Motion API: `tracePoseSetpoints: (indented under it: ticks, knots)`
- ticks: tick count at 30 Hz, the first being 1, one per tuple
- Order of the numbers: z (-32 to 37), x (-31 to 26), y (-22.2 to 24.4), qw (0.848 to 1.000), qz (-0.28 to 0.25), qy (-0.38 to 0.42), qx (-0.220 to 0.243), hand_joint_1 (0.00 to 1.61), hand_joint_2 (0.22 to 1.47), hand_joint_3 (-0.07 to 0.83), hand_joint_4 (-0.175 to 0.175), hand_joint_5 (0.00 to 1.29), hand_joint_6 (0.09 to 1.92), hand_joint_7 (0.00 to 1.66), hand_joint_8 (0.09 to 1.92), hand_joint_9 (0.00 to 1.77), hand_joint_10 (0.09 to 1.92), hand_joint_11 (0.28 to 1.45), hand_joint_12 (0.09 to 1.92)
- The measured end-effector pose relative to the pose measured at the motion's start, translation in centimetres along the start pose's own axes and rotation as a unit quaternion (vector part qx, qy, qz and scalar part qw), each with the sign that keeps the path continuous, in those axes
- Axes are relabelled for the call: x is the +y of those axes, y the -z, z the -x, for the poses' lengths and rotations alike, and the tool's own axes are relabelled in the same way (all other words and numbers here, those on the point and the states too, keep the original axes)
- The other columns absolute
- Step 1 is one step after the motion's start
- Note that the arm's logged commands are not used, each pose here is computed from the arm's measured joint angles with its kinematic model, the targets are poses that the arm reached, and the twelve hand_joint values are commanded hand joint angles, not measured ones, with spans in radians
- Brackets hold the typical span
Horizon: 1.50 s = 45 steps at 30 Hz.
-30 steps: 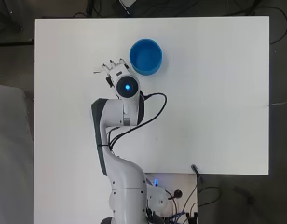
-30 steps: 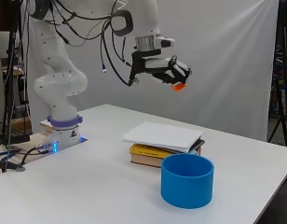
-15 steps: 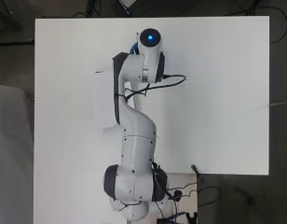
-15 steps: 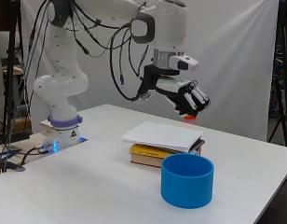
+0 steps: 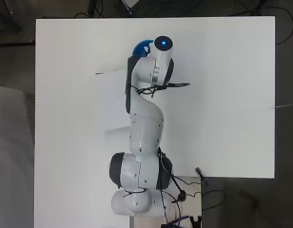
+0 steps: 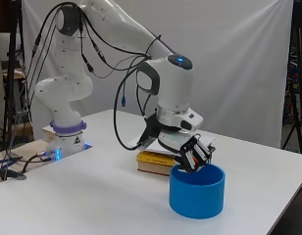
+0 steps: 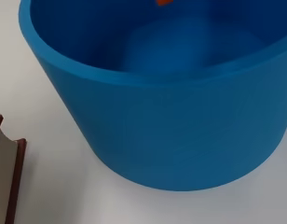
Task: Teleoperate dual arm-hand system to pick and place objects
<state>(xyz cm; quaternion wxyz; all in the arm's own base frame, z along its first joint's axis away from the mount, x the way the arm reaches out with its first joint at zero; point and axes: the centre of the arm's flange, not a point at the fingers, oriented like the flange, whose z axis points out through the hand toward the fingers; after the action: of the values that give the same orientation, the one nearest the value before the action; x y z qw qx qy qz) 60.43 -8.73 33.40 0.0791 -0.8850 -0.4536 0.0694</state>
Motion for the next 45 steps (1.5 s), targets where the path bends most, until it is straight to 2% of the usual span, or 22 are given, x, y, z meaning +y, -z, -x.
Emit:
tracePoseSetpoints:
  ticks: [1, 2, 3, 4, 5, 6, 9, 13, 16, 18, 21, 24, 26, 31, 33, 36, 41, 45]
  knots:
    - [-0.4, 0.4, -0.5, 1.0, -0.003, 0.003, -0.002, 0.78, 1.26, -0.005, 0.109, 0.53, 1.0, 0.81, 1.43, 1.09, 1.5, 0.76, 1.39]
    - [-0.8, 0.8, -1.3, 1.0, -0.011, 0.006, -0.006, 0.49, 1.11, -0.021, 0.08, 0.32, 0.56, 0.48, 0.83, 0.66, 0.95, 0.57, 0.88]
    - [-1.2, 1.0, -2.1, 1.0, -0.021, 0.007, -0.013, 0.26, 0.95, -0.025, 0.08, 0.17, 0.29, 0.26, 0.44, 0.35, 0.54, 0.45, 0.5]
    - [-1.5, 1.3, -2.7, 0.999, -0.031, 0.004, -0.02, 0.13, 0.87, -0.017, 0.085, 0.08, 0.14, 0.13, 0.22, 0.19, 0.28, 0.4, 0.27]
    - [-1.8, 1.6, -3.1, 0.999, -0.04, -0.007, -0.025, 0.06, 0.85, -0.007, 0.092, 0.04, 0.09, 0.06, 0.1, 0.12, 0.15, 0.39, 0.14]
    - [-2.2, 2.1, -3.0, 0.998, -0.046, -0.023, -0.026, 0.03, 0.87, 0.005, 0.099, 0.02, 0.09, 0.03, 0.09, 0.11, 0.09, 0.4, 0.09]
    - [-3.9, 3.5, -0.8, 0.997, -0.042, -0.063, -0.015, 0.0, 0.93, 0.011, 0.108, 0.0, 0.09, 0.0, 0.09, 0.14, 0.09, 0.41, 0.09]
    - [-5.3, 3.9, 3.7, 0.998, -0.025, -0.064, -0.002, 0.0, 0.98, 0.011, 0.104, 0.03, 0.09, 0.05, 0.09, 0.19, 0.09, 0.4, 0.09]
    - [-5.3, 2.5, 6.1, 0.999, -0.01, -0.052, 0.013, 0.04, 0.98, -0.004, 0.09, 0.1, 0.09, 0.15, 0.09, 0.29, 0.09, 0.42, 0.09]
    - [-4.8, 0.7, 7.2, 0.999, -0.009, -0.047, 0.014, 0.11, 0.93, -0.01, 0.076, 0.14, 0.09, 0.19, 0.09, 0.35, 0.09, 0.43, 0.09]
    - [-3.7, -2.1, 6.8, 0.999, -0.037, -0.036, -0.004, 0.19, 0.86, -0.009, 0.034, 0.23, 0.09, 0.27, 0.09, 0.44, 0.09, 0.45, 0.09]
    - [-3.6, -3.6, 7.0, 0.998, -0.06, -0.02, -0.016, 0.2, 0.84, -0.005, 0.017, 0.26, 0.09, 0.32, 0.09, 0.46, 0.09, 0.44, 0.09]
    - [-3.9, -4.5, 9.8, 0.999, -0.044, -0.005, -0.006, 0.19, 0.86, 0.002, 0.016, 0.28, 0.09, 0.37, 0.09, 0.49, 0.09, 0.44, 0.09]
    - [-3.2, -10.1, 20.4, 0.998, 0.037, 0.028, 0.041, 0.16, 0.92, 0.015, 0.029, 0.31, 0.09, 0.44, 0.09, 0.53, 0.09, 0.46, 0.09]
    - [-2.4, -13.3, 21.8, 0.997, 0.05, 0.041, 0.046, 0.16, 0.93, 0.016, 0.031, 0.31, 0.09, 0.44, 0.09, 0.53, 0.09, 0.46, 0.09]
    - [-1.0, -18.2, 20.3, 0.997, 0.044, 0.057, 0.034, 0.17, 0.96, 0.01, 0.034, 0.33, 0.09, 0.48, 0.09, 0.55, 0.09, 0.47, 0.09]
    - [2.1, -26.6, 14.5, 0.997, 0.024, 0.077, 0.005, 0.15, 0.96, 0.002, 0.027, 0.32, 0.09, 0.49, 0.09, 0.57, 0.09, 0.48, 0.09]
    - [4.3, -30.6, 10.4, 0.998, 0.008, 0.064, -0.006, 0.14, 0.96, 0.001, 0.025, 0.32, 0.09, 0.43, 0.09, 0.49, 0.09, 0.46, 0.09]
